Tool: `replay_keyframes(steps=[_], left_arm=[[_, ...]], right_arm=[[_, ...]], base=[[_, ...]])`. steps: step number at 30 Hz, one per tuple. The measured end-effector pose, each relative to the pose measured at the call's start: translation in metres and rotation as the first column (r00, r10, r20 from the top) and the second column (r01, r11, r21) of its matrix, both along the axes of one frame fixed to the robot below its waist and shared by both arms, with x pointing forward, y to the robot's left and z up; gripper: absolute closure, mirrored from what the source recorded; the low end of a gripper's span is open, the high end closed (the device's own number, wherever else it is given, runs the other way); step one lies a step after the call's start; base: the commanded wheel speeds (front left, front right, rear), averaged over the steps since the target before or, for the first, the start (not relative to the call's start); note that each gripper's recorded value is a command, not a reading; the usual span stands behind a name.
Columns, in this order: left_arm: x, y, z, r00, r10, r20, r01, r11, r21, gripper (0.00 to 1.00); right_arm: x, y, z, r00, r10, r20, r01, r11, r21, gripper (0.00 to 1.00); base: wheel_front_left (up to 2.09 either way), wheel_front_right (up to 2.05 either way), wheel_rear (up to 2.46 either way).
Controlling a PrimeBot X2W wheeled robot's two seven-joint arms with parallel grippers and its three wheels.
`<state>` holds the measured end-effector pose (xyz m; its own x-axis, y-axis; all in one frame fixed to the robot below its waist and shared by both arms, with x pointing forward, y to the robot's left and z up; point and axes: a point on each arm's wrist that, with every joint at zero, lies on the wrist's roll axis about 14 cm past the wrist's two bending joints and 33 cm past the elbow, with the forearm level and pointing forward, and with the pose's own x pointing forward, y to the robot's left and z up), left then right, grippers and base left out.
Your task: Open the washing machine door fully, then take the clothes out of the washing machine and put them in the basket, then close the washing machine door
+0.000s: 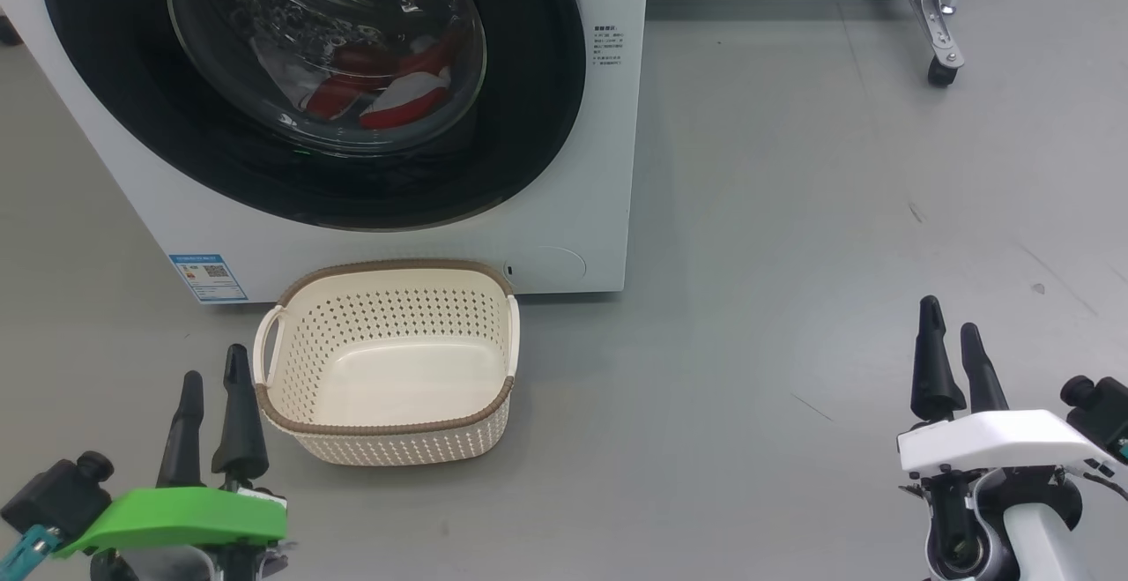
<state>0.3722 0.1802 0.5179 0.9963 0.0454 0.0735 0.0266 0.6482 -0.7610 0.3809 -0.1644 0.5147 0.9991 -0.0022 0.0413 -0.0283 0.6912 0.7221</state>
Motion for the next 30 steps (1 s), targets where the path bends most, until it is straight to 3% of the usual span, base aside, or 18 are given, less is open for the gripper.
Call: replay_keyframes(steps=[8, 13, 23, 30], left_arm=[[0.0, -0.012, 0.002, 0.999, -0.035, 0.013, 0.032, 0.986, 0.165, 0.0], [0.0, -0.019, 0.004, 0.998, -0.054, 0.023, 0.046, 0.965, 0.26, 0.0], [-0.004, -0.04, -0.001, 0.994, -0.11, 0.016, 0.088, 0.87, 0.485, 0.0], [-0.007, -0.05, -0.008, 0.992, -0.13, 0.005, 0.104, 0.815, 0.57, 0.0]], right_arm=[[-0.001, 0.011, -0.002, 0.999, 0.038, -0.001, -0.037, 0.977, -0.209, 0.0], [-0.001, 0.018, -0.003, 0.999, 0.05, 0.003, -0.048, 0.963, -0.266, 0.0], [-0.003, 0.035, -0.005, 0.997, 0.081, 0.013, -0.069, 0.907, -0.416, 0.0], [-0.007, 0.045, -0.011, 0.994, 0.108, 0.004, -0.09, 0.853, -0.513, 0.0]], base=[[0.0, 0.0, 0.0], [0.0, 0.0, 0.0], [0.0, 0.0, 0.0], [0.0, 0.0, 0.0]])
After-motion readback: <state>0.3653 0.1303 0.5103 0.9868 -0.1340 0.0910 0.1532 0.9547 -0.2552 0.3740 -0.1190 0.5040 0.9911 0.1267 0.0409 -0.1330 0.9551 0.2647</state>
